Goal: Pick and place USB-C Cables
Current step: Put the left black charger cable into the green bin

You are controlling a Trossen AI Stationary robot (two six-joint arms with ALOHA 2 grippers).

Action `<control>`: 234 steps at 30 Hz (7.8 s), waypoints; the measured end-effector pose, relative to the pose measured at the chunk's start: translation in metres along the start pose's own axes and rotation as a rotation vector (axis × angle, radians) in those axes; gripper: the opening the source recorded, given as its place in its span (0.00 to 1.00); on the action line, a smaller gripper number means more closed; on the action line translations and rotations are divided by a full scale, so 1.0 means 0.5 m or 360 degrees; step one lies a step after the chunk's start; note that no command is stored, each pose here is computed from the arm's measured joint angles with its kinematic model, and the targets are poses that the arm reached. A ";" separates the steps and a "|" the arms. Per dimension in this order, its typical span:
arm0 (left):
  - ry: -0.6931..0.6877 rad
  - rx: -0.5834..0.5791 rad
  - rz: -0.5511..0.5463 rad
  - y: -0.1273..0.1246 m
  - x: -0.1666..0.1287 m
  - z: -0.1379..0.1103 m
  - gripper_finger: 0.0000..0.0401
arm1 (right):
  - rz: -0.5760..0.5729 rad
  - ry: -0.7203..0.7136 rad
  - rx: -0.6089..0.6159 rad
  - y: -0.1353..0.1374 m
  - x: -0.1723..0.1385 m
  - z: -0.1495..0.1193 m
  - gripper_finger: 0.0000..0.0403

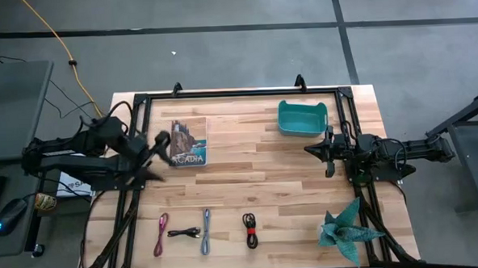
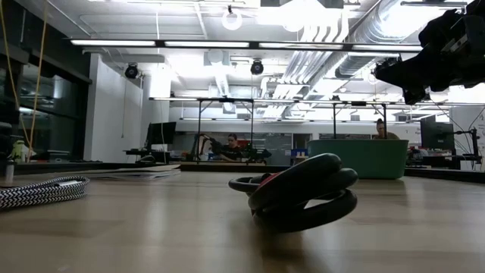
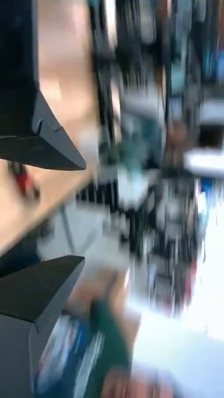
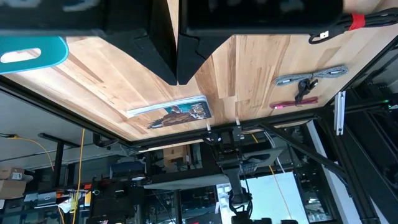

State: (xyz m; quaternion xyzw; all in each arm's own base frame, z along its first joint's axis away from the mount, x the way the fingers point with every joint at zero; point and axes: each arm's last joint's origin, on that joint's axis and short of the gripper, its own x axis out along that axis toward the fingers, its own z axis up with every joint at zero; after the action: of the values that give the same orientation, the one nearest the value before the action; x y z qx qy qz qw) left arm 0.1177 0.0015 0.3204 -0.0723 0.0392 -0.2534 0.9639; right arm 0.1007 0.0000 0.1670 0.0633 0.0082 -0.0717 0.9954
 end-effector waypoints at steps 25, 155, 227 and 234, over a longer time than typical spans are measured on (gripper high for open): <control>0.0036 -0.0094 -0.0272 -0.036 0.044 -0.003 0.54 | 0.0000 0.0001 0.0000 0.000 0.000 0.000 0.00; 0.1141 -0.0208 0.0567 -0.171 0.221 -0.133 0.02 | -0.0001 0.0012 -0.0002 0.000 0.000 -0.001 0.00; 0.0100 0.0315 0.0983 0.096 0.031 -0.021 0.02 | -0.0001 0.0012 -0.0002 0.000 0.000 -0.001 0.00; 0.0074 0.0304 0.0981 0.096 0.032 -0.019 0.02 | -0.0001 0.0012 -0.0002 0.000 0.000 -0.001 0.00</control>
State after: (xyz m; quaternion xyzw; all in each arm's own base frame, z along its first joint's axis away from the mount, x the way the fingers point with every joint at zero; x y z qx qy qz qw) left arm 0.1535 0.0336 0.3029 0.0394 0.0573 0.0465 0.9965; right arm 0.1008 0.0000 0.1663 0.0629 0.0121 -0.0718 0.9954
